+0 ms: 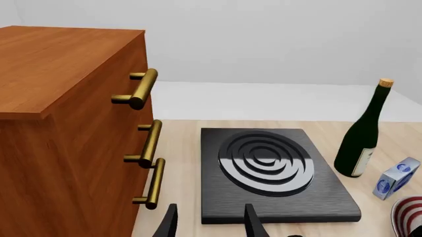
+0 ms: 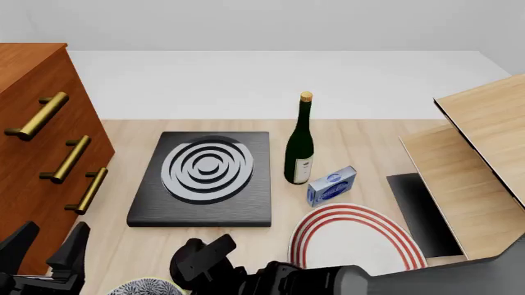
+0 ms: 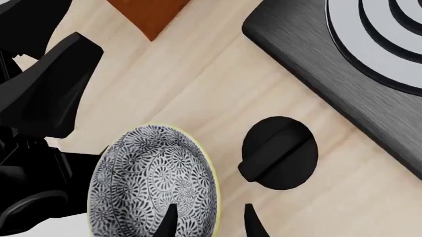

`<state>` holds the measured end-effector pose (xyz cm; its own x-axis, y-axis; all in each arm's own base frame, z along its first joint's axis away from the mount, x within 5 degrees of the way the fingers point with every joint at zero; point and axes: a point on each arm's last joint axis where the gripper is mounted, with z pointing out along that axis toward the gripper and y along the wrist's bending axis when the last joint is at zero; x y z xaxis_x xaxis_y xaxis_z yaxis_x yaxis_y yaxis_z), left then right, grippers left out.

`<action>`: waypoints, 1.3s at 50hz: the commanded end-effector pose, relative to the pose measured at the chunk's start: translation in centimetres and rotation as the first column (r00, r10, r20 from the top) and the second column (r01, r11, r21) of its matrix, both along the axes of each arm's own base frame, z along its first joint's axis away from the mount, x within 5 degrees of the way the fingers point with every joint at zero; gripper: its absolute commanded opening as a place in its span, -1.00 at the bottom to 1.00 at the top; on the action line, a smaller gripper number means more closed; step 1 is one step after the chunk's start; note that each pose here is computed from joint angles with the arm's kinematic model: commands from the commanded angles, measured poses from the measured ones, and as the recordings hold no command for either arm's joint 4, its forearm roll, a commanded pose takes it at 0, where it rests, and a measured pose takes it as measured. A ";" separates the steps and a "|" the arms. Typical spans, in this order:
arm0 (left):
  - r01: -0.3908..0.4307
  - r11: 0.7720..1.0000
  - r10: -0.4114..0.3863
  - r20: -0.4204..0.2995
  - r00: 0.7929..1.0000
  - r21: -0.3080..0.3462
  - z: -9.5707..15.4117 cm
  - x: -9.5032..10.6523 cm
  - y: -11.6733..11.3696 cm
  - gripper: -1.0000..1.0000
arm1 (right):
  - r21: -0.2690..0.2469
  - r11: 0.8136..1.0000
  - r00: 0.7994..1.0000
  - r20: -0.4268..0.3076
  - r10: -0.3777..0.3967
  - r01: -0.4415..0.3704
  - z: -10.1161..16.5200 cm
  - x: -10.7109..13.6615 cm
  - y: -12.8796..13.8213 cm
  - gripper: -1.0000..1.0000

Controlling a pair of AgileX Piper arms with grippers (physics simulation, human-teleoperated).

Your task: Pick up the akita bowl and put it on the plate.

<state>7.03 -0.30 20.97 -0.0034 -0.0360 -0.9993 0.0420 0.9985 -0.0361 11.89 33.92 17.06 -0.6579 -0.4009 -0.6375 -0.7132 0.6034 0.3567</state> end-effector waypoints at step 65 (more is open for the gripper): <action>0.005 1.000 -0.005 -0.013 1.000 0.009 -0.1 0.2 0.0 1.00 | 0.022 0.999 0.998 0.047 -0.029 0.028 1.7 2.0 -1.0 -1.00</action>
<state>7.26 -0.34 20.91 -0.0153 -0.0271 -0.9995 0.0461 0.9985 -0.0278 13.31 33.67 16.78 -0.6434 -0.3924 -0.6574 -0.7160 0.6124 0.3352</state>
